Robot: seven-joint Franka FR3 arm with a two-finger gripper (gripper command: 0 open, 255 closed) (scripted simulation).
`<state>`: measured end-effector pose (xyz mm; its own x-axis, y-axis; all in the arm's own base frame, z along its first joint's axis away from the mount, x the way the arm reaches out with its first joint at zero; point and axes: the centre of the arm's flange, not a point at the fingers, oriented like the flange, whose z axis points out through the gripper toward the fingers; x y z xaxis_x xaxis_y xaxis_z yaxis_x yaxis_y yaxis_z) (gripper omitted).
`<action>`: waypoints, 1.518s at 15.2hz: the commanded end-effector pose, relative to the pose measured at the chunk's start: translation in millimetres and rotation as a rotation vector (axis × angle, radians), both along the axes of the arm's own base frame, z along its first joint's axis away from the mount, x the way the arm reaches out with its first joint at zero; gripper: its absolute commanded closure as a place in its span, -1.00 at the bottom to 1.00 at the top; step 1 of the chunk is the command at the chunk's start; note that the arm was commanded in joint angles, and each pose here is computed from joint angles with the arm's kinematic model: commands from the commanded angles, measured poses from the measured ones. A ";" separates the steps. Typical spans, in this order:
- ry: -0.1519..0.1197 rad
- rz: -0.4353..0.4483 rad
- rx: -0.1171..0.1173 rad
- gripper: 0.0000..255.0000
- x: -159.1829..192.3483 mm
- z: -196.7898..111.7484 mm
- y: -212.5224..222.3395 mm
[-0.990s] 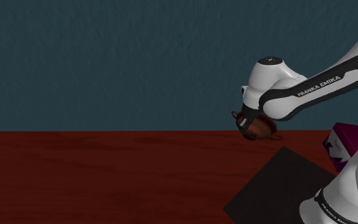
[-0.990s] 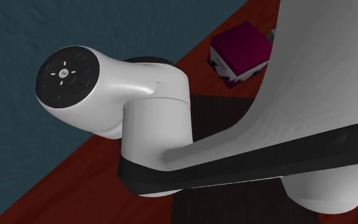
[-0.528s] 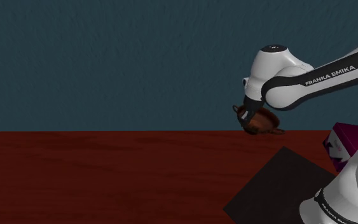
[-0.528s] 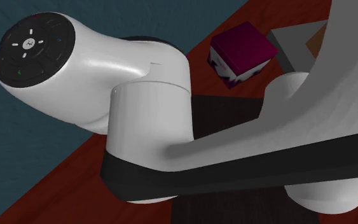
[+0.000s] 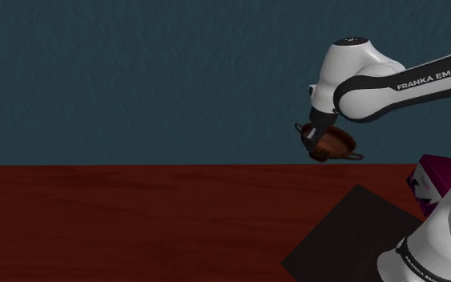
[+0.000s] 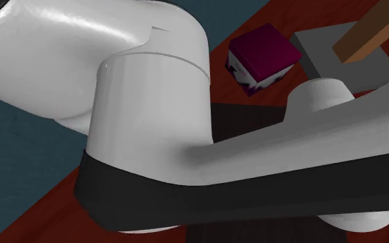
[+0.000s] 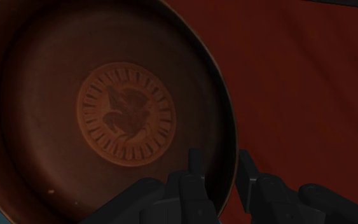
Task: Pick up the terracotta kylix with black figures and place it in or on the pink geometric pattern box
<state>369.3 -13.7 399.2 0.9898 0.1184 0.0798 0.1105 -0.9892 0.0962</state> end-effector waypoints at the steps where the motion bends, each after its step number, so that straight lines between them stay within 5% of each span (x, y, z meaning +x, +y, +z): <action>1: 0.000 0.000 0.000 1.00 -0.3 10.2 0.4; 10: 0.000 0.000 0.000 1.00 -0.3 56.5 0.4; 23: 0.000 0.000 0.000 1.00 -133.2 70.4 -107.2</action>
